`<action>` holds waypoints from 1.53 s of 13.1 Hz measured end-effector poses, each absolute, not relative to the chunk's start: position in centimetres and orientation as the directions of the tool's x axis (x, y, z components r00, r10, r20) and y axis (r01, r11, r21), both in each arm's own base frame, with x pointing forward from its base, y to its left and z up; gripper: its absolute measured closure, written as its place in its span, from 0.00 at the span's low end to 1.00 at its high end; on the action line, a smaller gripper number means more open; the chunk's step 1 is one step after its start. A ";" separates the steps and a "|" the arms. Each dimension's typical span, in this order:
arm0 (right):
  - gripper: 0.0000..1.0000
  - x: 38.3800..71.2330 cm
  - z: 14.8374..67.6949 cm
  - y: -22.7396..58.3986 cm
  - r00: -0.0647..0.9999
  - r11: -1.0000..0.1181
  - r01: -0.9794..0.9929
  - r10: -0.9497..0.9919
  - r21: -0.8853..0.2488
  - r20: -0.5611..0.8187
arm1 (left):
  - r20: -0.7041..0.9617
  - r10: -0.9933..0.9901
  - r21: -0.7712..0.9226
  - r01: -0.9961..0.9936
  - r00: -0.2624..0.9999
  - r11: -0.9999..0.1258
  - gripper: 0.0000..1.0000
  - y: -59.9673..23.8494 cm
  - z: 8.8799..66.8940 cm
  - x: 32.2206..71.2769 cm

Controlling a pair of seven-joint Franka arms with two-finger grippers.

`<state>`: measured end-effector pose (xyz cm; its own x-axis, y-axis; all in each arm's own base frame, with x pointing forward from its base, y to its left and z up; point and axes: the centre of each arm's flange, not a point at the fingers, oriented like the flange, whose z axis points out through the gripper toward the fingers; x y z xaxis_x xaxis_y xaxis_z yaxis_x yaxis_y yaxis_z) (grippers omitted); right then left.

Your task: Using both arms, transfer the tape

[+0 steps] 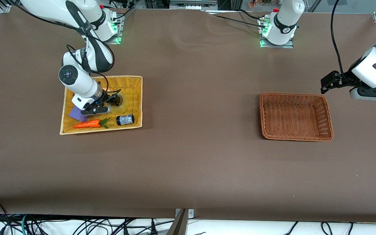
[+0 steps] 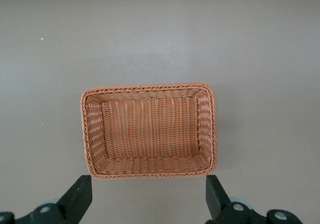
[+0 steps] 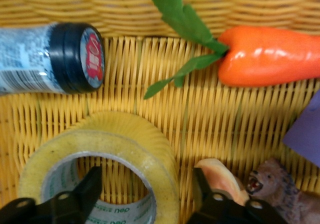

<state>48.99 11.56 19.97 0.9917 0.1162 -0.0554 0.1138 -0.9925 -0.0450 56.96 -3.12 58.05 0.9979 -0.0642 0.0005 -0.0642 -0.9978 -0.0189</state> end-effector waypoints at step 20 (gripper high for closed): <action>0.78 53.5 28.1 49.2 0.963 -0.964 -0.258 -0.252 -0.060 -0.092 | -0.013 -0.064 -0.019 -0.064 0.998 -0.998 0.00 -3.1 58.1 56.7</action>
